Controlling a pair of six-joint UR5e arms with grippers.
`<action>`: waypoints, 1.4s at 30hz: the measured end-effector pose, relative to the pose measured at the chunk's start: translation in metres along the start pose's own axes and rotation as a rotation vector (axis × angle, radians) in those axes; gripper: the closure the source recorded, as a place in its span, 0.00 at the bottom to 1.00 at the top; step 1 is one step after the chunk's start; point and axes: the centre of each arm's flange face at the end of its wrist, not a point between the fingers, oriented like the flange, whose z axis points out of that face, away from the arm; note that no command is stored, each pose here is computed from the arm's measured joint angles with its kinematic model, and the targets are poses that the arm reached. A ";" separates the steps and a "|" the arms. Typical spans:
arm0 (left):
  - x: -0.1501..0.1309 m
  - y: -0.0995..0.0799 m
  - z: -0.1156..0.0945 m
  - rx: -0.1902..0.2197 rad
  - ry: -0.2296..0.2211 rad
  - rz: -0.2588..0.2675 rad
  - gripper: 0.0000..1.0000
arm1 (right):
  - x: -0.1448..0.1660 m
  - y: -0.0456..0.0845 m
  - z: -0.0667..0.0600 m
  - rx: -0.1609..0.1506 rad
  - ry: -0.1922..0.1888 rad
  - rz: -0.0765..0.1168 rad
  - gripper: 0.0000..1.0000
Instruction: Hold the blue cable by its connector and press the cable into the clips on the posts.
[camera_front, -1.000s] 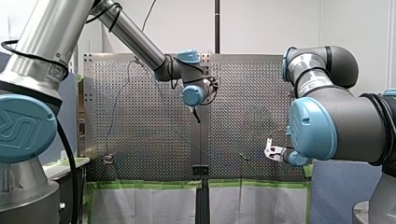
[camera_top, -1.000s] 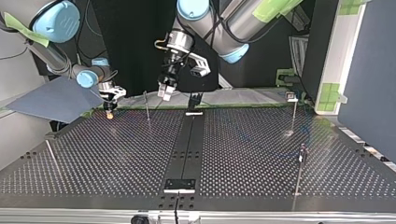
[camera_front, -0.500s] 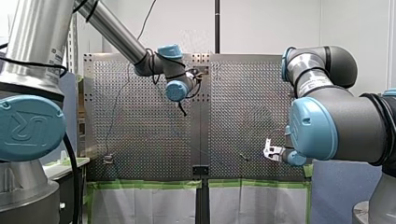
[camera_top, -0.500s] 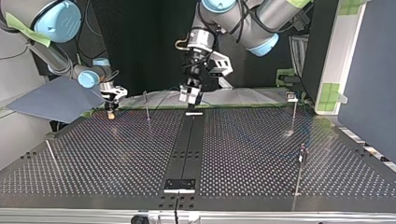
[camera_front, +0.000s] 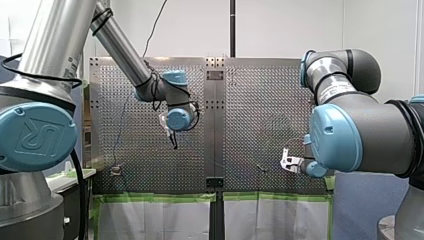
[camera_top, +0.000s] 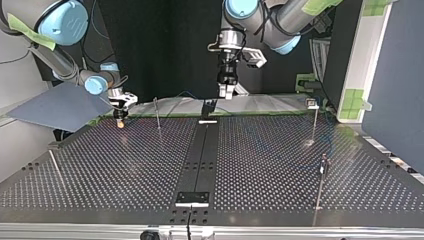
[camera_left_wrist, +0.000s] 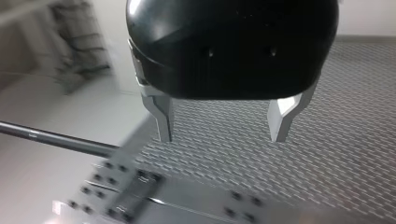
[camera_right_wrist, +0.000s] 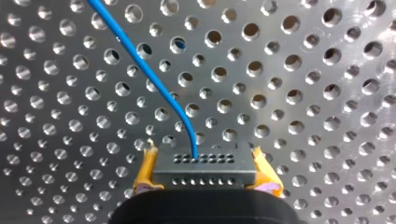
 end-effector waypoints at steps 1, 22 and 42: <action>0.008 0.005 -0.005 -0.009 0.019 0.020 0.00 | 0.001 0.000 0.001 0.000 0.002 -0.004 1.00; 0.058 0.069 -0.096 -0.063 0.221 0.146 0.00 | 0.057 -0.010 -0.015 -0.092 -0.028 -0.063 1.00; 0.071 0.109 -0.170 -0.057 0.371 0.228 0.00 | 0.143 -0.056 -0.042 -0.050 0.027 -0.057 1.00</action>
